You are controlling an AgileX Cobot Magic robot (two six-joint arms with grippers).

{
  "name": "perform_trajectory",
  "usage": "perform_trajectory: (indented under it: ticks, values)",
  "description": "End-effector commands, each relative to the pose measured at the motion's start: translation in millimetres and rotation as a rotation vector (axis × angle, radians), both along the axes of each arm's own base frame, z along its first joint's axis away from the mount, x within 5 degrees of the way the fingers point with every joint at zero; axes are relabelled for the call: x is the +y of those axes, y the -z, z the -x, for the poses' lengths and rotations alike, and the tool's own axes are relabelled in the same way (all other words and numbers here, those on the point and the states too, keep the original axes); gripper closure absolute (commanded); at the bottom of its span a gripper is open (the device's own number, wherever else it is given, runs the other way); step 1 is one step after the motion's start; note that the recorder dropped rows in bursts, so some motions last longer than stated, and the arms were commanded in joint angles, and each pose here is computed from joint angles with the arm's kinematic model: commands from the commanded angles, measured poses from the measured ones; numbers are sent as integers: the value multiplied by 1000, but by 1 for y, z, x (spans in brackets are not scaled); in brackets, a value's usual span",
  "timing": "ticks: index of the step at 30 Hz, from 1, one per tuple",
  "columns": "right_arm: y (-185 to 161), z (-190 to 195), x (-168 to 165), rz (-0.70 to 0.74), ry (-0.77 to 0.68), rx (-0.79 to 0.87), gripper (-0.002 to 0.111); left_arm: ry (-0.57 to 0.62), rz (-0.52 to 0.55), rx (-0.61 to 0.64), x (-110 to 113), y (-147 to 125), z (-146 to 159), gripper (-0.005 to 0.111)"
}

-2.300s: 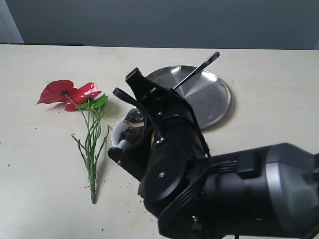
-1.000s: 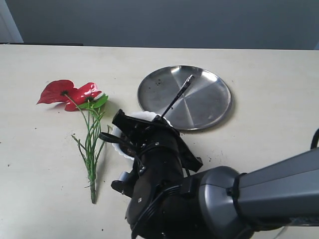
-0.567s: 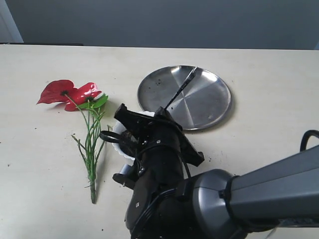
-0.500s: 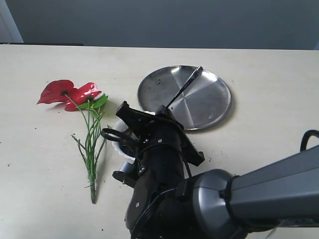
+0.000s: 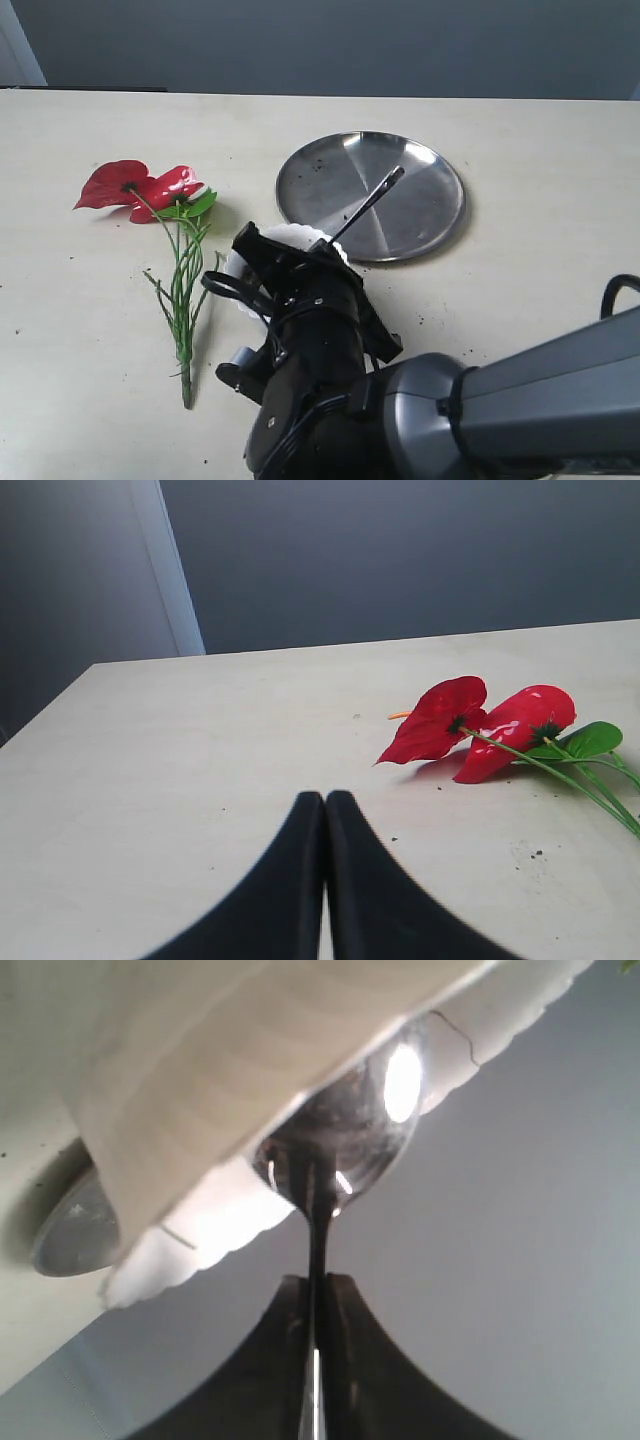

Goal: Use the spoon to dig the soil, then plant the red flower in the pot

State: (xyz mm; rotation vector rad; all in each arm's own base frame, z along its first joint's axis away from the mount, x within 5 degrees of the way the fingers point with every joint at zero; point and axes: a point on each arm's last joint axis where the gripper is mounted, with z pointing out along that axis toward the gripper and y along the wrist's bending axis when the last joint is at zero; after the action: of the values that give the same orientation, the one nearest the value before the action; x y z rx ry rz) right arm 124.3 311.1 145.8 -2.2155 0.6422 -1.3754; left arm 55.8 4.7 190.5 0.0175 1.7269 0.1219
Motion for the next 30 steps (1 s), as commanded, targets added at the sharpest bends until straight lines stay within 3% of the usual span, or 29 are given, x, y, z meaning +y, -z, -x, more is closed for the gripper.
perform_trajectory:
  ticks: [1, 5, 11, 16, 24, 30]
  values:
    - [-4, -9, -6, -1, 55, -44, 109, 7, 11, -11, -1, -2, 0, 106]
    - [-13, -6, -7, -82, 85, -57, 109, 7, 11, -11, -1, -2, 0, 106]
    - [-27, 16, -3, -185, 44, 57, 109, 7, 11, -11, -1, -2, 0, 106]
    - [-11, 15, -10, -27, 62, 196, 109, 7, 11, -11, -1, -2, 0, 106]
    - [-16, 6, -3, -47, -5, 96, 109, 7, 11, -11, -1, -2, 0, 106]
    - [-22, 0, -8, -130, 79, 36, 109, 7, 11, -11, -1, -2, 0, 106]
